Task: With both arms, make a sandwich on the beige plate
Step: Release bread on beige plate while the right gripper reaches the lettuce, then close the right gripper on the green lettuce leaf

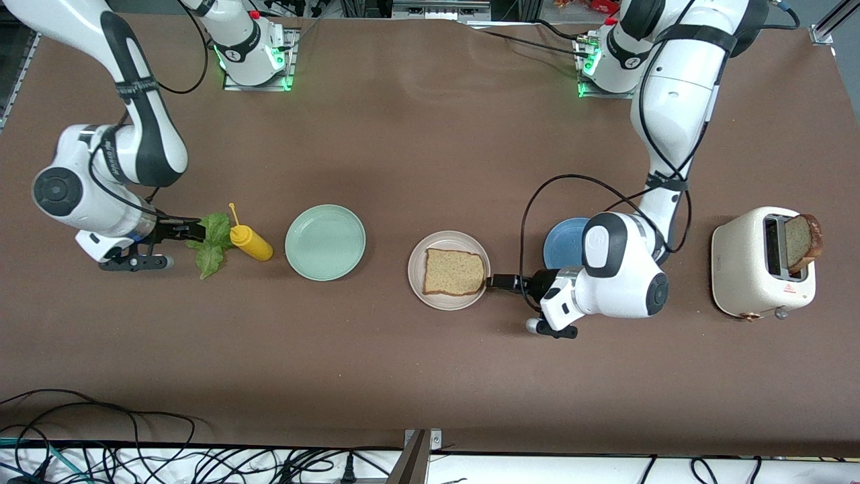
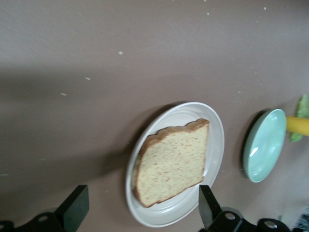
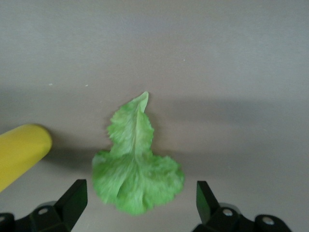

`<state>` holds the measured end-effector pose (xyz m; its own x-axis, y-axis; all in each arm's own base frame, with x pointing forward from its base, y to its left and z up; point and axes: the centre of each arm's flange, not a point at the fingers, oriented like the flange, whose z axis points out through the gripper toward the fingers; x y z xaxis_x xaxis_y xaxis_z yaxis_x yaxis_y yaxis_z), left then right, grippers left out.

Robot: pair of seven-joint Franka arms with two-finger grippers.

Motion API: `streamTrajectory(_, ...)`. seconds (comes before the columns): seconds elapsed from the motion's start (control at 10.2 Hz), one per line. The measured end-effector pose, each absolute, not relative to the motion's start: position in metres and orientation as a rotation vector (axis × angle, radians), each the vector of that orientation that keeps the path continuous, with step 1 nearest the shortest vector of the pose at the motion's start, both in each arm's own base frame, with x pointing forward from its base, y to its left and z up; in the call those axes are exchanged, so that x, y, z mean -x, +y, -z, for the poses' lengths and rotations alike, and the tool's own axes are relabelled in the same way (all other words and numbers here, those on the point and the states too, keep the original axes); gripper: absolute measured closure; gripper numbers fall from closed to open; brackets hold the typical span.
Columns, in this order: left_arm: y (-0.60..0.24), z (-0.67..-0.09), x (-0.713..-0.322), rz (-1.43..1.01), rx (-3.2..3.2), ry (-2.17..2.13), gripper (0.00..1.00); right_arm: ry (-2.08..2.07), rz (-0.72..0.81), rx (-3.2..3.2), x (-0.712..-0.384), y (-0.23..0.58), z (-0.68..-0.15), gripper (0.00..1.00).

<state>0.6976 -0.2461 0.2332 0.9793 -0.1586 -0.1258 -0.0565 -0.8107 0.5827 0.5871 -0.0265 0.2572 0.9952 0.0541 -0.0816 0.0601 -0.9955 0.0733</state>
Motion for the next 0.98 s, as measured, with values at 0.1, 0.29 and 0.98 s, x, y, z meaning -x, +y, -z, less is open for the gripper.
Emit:
streamTrajectory(0.1,-0.236,-0.245,-0.7,0.207,-2.574,-0.204,0.0,0.087,0.106,-3.064,-0.586,-0.028,-0.236,0.0)
streamTrajectory(0.29,-0.208,-0.273,-0.704,0.213,-2.69,-0.296,0.0,0.078,0.118,-3.065,-0.583,-0.033,-0.206,0.06)
streamTrajectory(0.98,-0.102,-0.358,-0.714,0.157,-3.007,-0.354,0.0,0.079,0.146,-3.065,-0.579,-0.034,-0.191,0.94)
